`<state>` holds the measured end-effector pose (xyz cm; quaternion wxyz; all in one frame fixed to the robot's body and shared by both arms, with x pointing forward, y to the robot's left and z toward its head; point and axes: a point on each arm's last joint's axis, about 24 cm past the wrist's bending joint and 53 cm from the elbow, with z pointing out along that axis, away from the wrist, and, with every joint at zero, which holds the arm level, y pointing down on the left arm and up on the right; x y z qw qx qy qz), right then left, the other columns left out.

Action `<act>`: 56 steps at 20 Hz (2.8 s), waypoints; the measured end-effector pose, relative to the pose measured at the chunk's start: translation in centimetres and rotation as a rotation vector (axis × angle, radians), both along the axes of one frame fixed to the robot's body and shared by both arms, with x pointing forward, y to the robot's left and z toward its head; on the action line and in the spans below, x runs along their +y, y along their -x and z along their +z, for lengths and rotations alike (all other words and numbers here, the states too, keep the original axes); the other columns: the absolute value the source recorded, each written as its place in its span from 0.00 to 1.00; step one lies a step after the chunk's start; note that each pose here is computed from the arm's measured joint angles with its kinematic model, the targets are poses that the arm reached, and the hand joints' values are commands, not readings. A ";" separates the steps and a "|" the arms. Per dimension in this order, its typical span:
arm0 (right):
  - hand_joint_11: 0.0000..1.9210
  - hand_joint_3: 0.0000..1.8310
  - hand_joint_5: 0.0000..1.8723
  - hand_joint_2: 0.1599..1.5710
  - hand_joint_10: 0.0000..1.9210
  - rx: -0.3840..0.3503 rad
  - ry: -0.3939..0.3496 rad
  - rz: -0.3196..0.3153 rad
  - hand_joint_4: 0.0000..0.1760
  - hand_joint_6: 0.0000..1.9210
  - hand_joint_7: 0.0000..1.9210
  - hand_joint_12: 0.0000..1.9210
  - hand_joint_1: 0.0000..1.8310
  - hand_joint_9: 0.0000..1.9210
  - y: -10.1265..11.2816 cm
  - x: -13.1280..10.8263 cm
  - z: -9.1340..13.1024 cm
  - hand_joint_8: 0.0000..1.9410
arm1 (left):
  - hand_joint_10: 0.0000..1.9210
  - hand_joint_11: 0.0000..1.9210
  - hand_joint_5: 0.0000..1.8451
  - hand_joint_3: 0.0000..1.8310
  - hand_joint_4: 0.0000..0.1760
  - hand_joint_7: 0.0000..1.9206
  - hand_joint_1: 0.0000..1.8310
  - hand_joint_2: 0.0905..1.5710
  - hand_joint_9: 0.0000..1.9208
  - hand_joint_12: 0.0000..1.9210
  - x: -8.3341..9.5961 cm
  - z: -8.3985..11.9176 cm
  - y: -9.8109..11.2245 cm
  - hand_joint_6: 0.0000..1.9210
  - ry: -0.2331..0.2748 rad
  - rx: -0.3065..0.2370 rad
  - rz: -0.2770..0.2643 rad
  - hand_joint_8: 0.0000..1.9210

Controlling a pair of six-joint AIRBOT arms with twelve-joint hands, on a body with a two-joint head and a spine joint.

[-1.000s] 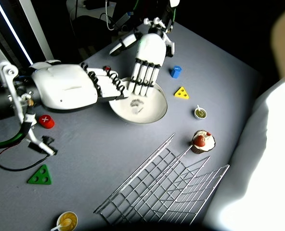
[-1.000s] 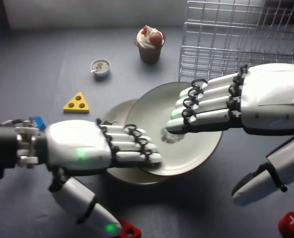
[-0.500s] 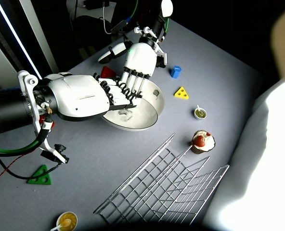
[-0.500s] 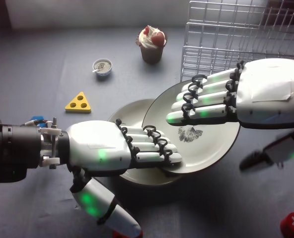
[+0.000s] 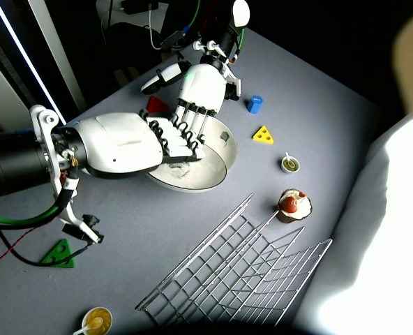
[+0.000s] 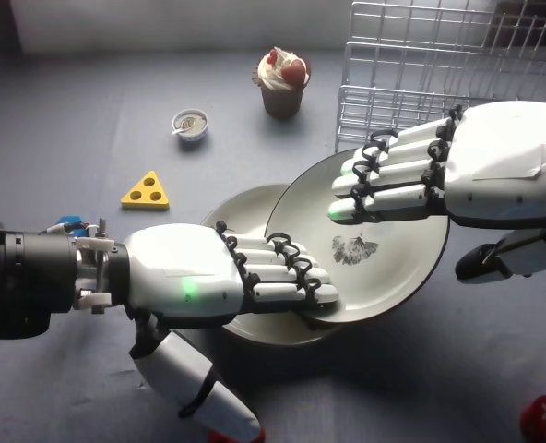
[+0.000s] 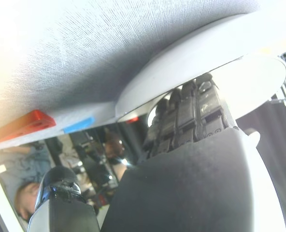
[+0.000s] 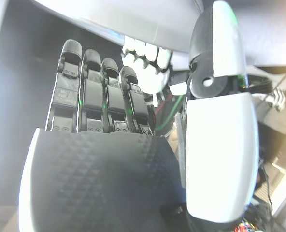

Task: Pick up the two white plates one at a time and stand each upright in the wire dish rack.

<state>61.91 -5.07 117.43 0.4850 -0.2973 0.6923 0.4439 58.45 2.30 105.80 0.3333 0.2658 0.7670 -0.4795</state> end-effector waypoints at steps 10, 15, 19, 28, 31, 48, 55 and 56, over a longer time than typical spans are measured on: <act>0.19 0.00 0.18 0.62 0.00 0.047 0.018 -0.037 0.00 0.00 0.16 0.03 0.66 0.15 -2.4 1.0 -3.1 0.00 | 0.00 0.06 0.03 0.00 0.00 0.04 0.00 0.54 0.05 0.01 0.1 0.1 -0.1 0.00 0.003 0.001 0.004 0.00; 0.33 0.00 0.34 0.60 0.01 0.067 -0.030 -0.049 0.00 0.01 0.34 0.08 0.73 0.34 -3.1 1.8 -3.3 0.01 | 0.00 0.07 0.03 0.00 0.00 0.05 0.01 0.54 0.06 0.01 0.2 0.1 -0.2 0.00 0.004 0.000 0.006 0.00; 0.55 0.00 0.55 0.61 0.32 0.038 -0.036 -0.026 0.00 0.44 0.62 0.62 0.82 0.59 -2.6 2.5 -3.0 0.18 | 0.00 0.06 0.04 0.00 0.00 0.06 0.01 0.54 0.06 0.00 0.2 0.1 -0.2 0.01 0.006 0.001 0.006 0.00; 0.51 0.00 0.54 0.64 0.41 -0.036 -0.051 0.046 0.00 0.49 0.55 0.70 0.81 0.54 0.0 3.8 -0.1 0.30 | 0.00 0.06 0.04 0.00 0.00 0.06 0.00 0.54 0.06 0.00 0.6 1.1 -1.0 0.00 0.036 0.015 0.044 0.00; 0.52 0.00 0.53 0.63 0.39 -0.028 -0.061 0.050 0.00 0.49 0.58 0.69 0.82 0.56 0.4 3.8 0.2 0.26 | 0.00 0.06 0.04 0.00 0.00 0.06 0.00 0.54 0.06 0.00 1.8 2.7 -2.2 0.00 0.047 -0.007 0.080 0.00; 0.53 0.00 0.52 0.63 0.38 0.224 -0.514 -0.134 0.00 0.50 0.58 0.67 0.82 0.57 -2.6 -1.0 13.1 0.28 | 0.00 0.07 0.04 0.00 0.00 0.06 0.01 0.55 0.07 0.01 14.1 11.8 -5.1 0.00 0.049 -0.120 0.367 0.01; 0.52 0.00 0.52 0.63 0.38 0.376 -0.743 -0.305 0.00 0.49 0.58 0.70 0.82 0.58 -6.4 -5.8 16.1 0.26 | 0.00 0.06 0.03 0.00 0.00 0.05 0.00 0.55 0.05 0.00 18.4 12.4 -5.7 0.00 -0.023 -0.159 0.453 0.00; 0.52 0.00 0.52 0.63 0.39 0.396 -0.775 -0.332 0.00 0.49 0.57 0.70 0.82 0.57 -7.0 -6.6 16.4 0.27 | 0.00 0.06 0.03 0.00 0.00 0.05 0.00 0.55 0.06 0.00 19.0 12.7 -5.8 0.00 -0.026 -0.163 0.464 0.00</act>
